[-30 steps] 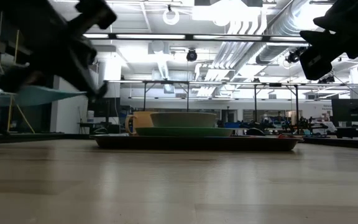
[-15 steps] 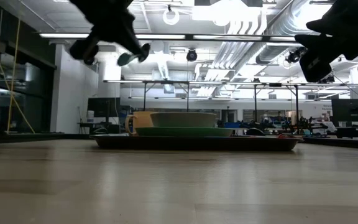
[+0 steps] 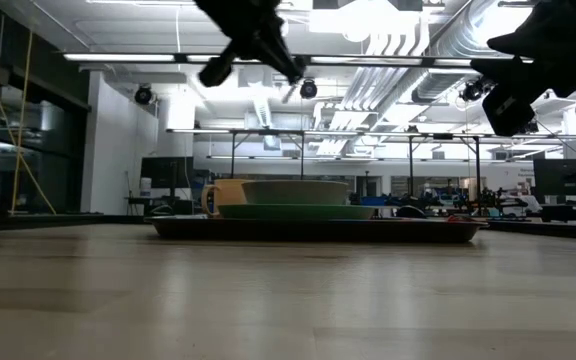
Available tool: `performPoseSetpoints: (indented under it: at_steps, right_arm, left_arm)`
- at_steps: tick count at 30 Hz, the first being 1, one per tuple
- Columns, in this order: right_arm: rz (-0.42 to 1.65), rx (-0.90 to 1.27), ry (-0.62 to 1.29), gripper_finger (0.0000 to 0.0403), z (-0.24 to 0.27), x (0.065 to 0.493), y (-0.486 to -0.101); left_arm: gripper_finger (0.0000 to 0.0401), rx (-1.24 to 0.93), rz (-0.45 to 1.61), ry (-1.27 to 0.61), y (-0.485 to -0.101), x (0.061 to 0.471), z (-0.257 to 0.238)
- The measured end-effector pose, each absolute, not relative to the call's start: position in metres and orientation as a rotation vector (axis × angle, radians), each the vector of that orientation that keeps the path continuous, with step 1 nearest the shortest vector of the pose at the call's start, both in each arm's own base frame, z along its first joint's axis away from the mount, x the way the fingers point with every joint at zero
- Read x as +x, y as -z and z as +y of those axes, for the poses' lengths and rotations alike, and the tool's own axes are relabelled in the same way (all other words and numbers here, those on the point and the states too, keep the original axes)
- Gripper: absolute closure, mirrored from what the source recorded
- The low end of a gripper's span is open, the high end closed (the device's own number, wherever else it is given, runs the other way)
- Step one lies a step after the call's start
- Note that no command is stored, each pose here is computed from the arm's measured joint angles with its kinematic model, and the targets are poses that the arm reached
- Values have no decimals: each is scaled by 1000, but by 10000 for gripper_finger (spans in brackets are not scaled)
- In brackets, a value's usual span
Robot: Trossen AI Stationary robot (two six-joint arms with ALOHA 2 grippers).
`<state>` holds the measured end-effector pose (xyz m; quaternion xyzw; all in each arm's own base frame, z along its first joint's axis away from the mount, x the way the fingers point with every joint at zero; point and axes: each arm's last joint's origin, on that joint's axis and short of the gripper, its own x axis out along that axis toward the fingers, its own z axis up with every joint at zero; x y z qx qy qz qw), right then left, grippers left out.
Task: Set up tray
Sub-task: Put the blue spoon on the red table napkin to right of the green plate
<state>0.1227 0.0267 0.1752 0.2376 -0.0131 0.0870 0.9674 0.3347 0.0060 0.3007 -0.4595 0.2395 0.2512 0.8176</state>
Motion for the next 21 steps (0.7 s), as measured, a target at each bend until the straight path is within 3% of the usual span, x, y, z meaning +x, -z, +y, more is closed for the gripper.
performPoseSetpoints:
  at_steps: [9,21]
  right_arm:
    - [-24,484,-181,318,27,123,-175]
    - [-27,560,-174,318,27,123,-176]
  left_arm:
    - [391,-936,514,-465,-310,375,22]
    - [391,-913,497,-446,-314,393,39]
